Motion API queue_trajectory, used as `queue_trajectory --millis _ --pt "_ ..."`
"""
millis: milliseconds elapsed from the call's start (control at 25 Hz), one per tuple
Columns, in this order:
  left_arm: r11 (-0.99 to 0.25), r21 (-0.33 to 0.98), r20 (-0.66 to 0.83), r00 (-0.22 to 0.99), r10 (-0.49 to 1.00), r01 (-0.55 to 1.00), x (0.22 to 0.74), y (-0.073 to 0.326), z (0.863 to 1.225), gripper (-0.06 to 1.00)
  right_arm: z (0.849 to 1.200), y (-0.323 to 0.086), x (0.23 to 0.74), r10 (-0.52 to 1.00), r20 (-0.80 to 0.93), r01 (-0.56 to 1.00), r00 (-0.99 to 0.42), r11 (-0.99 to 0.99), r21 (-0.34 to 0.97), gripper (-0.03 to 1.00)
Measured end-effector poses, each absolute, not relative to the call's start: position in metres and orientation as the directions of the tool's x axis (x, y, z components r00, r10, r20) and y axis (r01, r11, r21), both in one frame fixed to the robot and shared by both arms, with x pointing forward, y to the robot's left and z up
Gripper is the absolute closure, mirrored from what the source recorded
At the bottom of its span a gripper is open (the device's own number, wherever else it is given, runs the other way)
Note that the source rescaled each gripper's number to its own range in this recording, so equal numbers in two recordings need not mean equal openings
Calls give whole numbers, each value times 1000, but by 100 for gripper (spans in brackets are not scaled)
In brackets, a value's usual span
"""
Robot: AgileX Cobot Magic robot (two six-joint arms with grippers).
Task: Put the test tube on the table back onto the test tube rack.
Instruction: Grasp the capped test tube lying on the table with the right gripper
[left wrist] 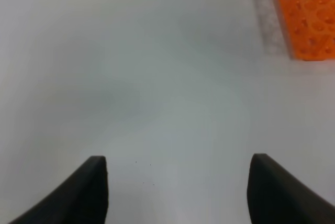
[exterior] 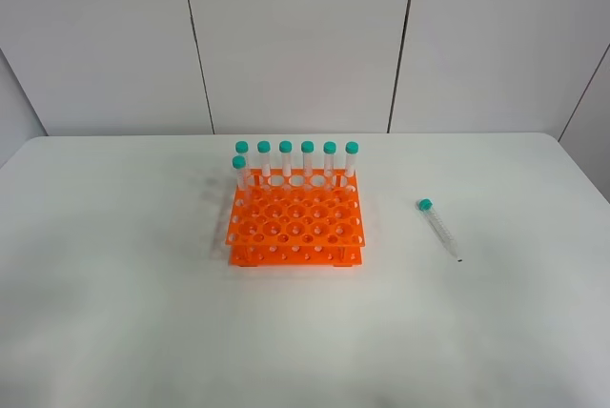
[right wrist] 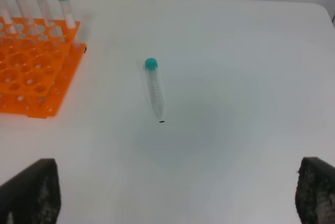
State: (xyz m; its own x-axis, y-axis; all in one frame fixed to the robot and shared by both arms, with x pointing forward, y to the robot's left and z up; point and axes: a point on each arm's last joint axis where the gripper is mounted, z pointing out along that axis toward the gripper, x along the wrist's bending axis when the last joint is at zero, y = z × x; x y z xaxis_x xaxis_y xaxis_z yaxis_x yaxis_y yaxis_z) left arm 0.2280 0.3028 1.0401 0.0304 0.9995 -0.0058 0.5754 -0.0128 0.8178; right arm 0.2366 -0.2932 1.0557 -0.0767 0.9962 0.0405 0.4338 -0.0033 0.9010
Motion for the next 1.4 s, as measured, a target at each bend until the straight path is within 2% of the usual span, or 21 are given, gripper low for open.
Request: queue_trajectory --millis 400,600,760,960,1240,1400 --pt "-13 818 -6 30 1000 575 228 303 1040 3 1057 -293 239 996 41 447 -76 -3 894 -3" --pt "-13 818 -6 30 1000 575 228 303 1040 3 1076 -292 271 996 50 579 -70 0 815 -3" --pt "-13 818 -6 30 1000 575 228 303 1040 3 1084 -290 326 996 63 746 -59 2 666 -3" --pt "-13 818 -6 30 1000 575 228 303 1040 3 1072 -287 409 997 72 898 -40 5 439 -3" --pt "-13 818 -6 30 1000 575 228 303 1040 3 1031 -283 514 996 75 981 -40 25 193 -3" --pt "-13 818 -6 30 1000 575 228 303 1040 3 1007 -282 563 995 73 989 -64 54 134 -3"
